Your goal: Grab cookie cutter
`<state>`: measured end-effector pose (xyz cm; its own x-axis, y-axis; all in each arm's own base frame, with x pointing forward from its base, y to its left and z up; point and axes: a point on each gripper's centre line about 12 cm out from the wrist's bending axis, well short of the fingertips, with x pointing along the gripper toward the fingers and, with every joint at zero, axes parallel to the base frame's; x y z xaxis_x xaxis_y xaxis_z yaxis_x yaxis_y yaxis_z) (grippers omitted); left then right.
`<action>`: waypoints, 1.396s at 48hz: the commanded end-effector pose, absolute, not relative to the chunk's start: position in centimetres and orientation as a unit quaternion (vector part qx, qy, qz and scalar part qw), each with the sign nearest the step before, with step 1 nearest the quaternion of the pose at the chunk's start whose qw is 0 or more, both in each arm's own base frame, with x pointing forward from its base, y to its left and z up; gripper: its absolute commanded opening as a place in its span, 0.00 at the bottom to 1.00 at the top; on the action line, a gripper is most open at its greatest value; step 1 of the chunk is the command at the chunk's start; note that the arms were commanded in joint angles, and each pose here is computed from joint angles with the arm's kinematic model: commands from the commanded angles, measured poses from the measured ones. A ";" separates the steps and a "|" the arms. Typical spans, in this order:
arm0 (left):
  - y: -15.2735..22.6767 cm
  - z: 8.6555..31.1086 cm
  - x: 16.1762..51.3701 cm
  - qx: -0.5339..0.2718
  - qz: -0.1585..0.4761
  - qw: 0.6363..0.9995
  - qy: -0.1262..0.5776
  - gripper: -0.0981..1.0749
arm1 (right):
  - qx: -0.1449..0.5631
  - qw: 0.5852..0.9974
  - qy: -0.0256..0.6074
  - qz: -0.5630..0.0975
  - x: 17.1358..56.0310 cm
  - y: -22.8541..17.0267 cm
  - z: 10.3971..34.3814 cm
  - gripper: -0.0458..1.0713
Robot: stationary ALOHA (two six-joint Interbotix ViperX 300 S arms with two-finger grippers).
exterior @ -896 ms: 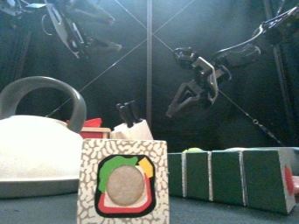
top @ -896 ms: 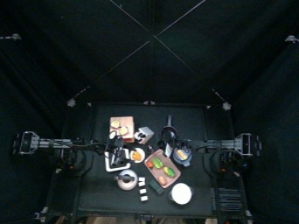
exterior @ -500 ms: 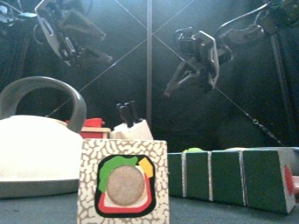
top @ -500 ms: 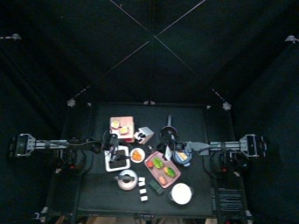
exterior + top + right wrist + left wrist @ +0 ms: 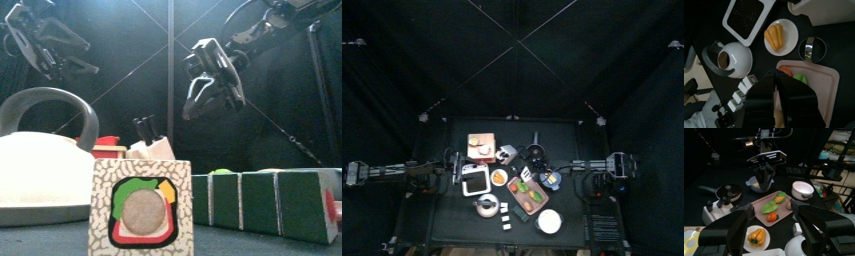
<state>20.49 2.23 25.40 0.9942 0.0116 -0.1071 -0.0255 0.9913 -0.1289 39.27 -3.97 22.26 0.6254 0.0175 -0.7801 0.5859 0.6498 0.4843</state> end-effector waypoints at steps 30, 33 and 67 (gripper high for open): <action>2.9 25.7 20.5 -0.091 0.032 0.994 0.042 0.90 | 0.267 0.805 0.432 -0.305 40.2 -7.3 19.7 0.75; 2.9 25.6 20.5 -0.095 0.033 0.994 0.042 0.90 | 0.263 0.806 0.432 -0.307 40.3 -7.5 19.5 0.77; 3.0 25.2 20.4 -0.096 0.036 0.994 0.046 0.90 | 0.249 0.817 0.432 -0.290 42.1 -7.1 17.7 0.77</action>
